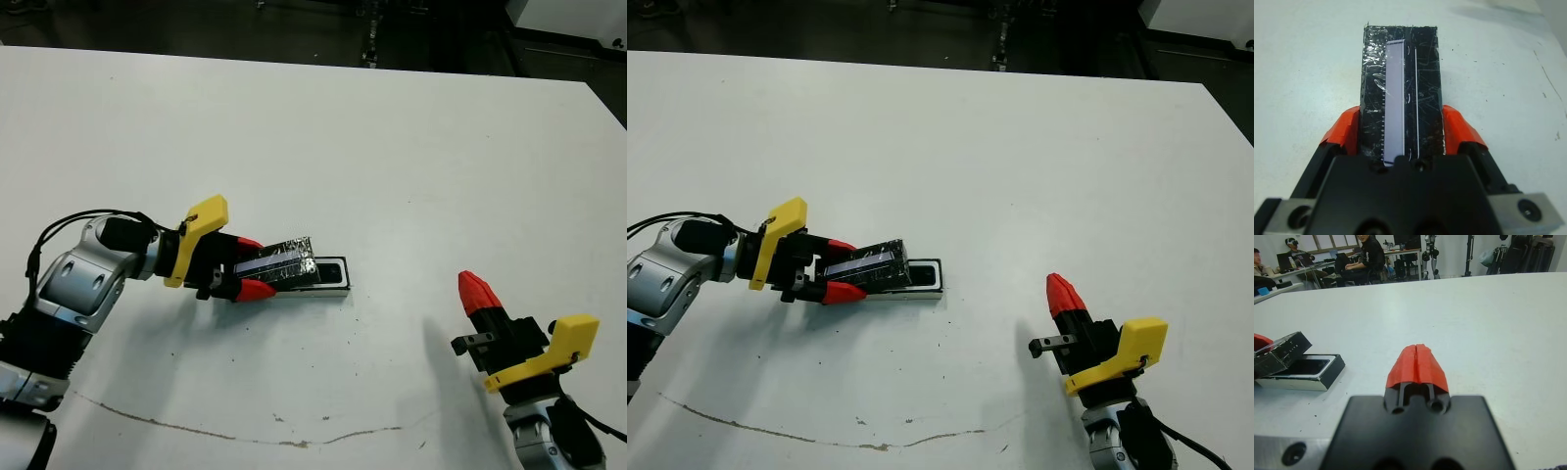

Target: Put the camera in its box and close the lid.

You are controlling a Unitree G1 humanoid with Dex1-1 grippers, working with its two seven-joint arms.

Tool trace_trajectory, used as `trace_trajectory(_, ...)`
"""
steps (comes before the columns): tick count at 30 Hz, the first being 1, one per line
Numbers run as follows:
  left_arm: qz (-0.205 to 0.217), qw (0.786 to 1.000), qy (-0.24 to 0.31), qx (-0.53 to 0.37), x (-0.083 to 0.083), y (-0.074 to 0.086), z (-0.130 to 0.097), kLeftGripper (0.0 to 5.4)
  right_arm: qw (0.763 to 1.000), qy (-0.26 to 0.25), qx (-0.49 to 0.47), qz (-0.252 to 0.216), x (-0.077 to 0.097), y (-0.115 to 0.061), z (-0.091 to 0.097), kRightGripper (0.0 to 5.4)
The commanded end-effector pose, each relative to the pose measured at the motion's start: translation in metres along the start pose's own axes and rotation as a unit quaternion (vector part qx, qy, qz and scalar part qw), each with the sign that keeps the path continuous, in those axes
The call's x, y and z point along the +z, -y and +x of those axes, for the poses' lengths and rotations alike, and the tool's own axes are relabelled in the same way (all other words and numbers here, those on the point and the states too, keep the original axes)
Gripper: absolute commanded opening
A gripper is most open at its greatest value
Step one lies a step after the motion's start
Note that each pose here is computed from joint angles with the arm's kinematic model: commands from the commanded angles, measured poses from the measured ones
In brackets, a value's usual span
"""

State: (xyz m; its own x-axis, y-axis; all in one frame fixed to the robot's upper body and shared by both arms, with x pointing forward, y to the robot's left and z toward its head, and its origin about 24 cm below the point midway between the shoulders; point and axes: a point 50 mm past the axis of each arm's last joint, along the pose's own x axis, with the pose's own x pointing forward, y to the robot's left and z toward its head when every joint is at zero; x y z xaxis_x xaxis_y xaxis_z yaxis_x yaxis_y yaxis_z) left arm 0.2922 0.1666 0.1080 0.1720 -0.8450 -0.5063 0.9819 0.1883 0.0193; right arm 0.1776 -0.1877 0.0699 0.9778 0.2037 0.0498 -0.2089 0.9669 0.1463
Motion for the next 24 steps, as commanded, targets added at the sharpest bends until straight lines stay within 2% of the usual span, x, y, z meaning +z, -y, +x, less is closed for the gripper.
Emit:
trace_trajectory(1,-0.019,0.999,-0.005,-0.044,-0.013,0.011,0.022,3.17,1.0,-0.008,-0.005,-0.004,-0.001,0.001,-0.003,0.0)
trace_trajectory(3,-0.02,0.998,0.001,-0.052,-0.013,0.012,0.027,3.17,1.0,-0.006,-0.001,-0.007,-0.001,0.002,-0.003,0.0)
trace_trajectory(7,0.006,0.998,-0.002,-0.059,-0.012,0.013,0.033,3.17,1.0,-0.005,-0.003,-0.004,-0.001,0.002,-0.003,0.0)
trace_trajectory(15,0.013,0.997,0.0,-0.074,-0.011,0.015,0.041,3.17,1.0,-0.006,-0.006,-0.005,0.0,0.002,-0.003,0.0)
trace_trajectory(21,0.001,0.996,0.003,-0.088,-0.012,0.013,0.049,3.17,1.0,-0.008,-0.005,0.004,0.0,0.003,-0.002,0.0)
trace_trajectory(24,-0.004,0.996,0.001,-0.094,-0.012,0.011,0.053,3.17,1.0,-0.009,-0.006,-0.011,0.001,0.004,-0.002,0.0)
